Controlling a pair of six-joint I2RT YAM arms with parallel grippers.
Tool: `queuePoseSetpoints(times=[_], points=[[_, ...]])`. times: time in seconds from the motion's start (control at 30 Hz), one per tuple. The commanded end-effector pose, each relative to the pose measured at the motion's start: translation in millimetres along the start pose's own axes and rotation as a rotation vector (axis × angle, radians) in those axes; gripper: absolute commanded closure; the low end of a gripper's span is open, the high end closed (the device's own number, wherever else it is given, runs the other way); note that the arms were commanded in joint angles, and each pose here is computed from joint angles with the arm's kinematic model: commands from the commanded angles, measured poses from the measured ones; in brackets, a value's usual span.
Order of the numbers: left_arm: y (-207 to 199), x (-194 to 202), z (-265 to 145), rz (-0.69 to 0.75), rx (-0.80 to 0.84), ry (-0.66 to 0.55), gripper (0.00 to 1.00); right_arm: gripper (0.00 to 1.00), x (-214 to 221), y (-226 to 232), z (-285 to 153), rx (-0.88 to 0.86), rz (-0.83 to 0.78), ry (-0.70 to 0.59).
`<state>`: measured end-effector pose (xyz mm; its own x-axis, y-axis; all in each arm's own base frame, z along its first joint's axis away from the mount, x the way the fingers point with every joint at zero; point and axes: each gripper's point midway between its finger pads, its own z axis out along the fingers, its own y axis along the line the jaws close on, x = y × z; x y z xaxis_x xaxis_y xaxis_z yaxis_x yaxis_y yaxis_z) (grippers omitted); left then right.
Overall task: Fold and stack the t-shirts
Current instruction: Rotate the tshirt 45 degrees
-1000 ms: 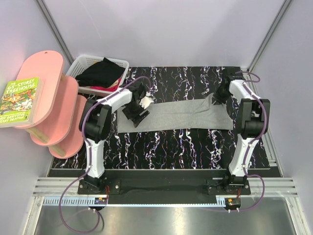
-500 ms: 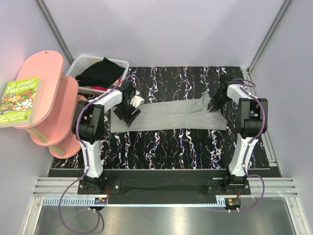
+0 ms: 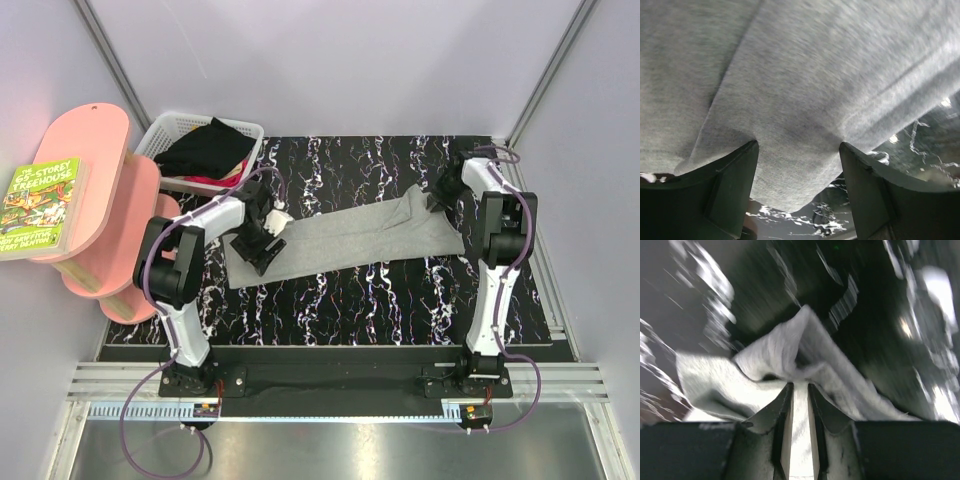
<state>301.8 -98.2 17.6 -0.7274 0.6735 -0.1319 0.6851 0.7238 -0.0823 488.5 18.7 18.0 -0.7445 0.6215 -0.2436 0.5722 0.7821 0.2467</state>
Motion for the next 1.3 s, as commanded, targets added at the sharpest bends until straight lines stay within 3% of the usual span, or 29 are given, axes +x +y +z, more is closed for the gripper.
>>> queuePoseSetpoints(times=[0.0, 0.37, 0.53, 0.7, 0.9, 1.1, 1.27], points=[[-44.5, 23.7, 12.6, 0.057, 0.141, 0.064, 0.29, 0.75, -38.6, 24.0, 13.1, -0.07, 0.001, -0.04], [-118.6, 16.0, 16.4, 0.176, 0.381, 0.13, 0.29, 0.76, -81.7, 99.3, 26.0, -0.339, -0.039, -0.028], [-151.3, 4.9, 18.5, 0.232, 0.477, 0.158, 0.29, 0.76, -102.0, 122.5, 5.0, -0.48, -0.025, -0.063], [-176.4, -8.0, 3.0, 0.262, 0.568, 0.125, 0.29, 0.73, -115.5, 150.1, -58.4, -0.577, -0.111, -0.169], [-164.2, -49.1, -45.5, 0.24, 0.57, -0.042, 0.26, 0.66, -68.7, 177.7, -113.2, -0.561, -0.252, -0.171], [-124.1, -66.9, -73.0, 0.158, 0.504, -0.137, 0.25, 0.64, -9.5, 172.6, -83.9, -0.464, -0.316, -0.048], [-98.2, -58.5, -79.4, 0.086, 0.479, -0.173, 0.25, 0.65, 10.4, 149.5, -52.6, -0.343, -0.335, -0.013]])
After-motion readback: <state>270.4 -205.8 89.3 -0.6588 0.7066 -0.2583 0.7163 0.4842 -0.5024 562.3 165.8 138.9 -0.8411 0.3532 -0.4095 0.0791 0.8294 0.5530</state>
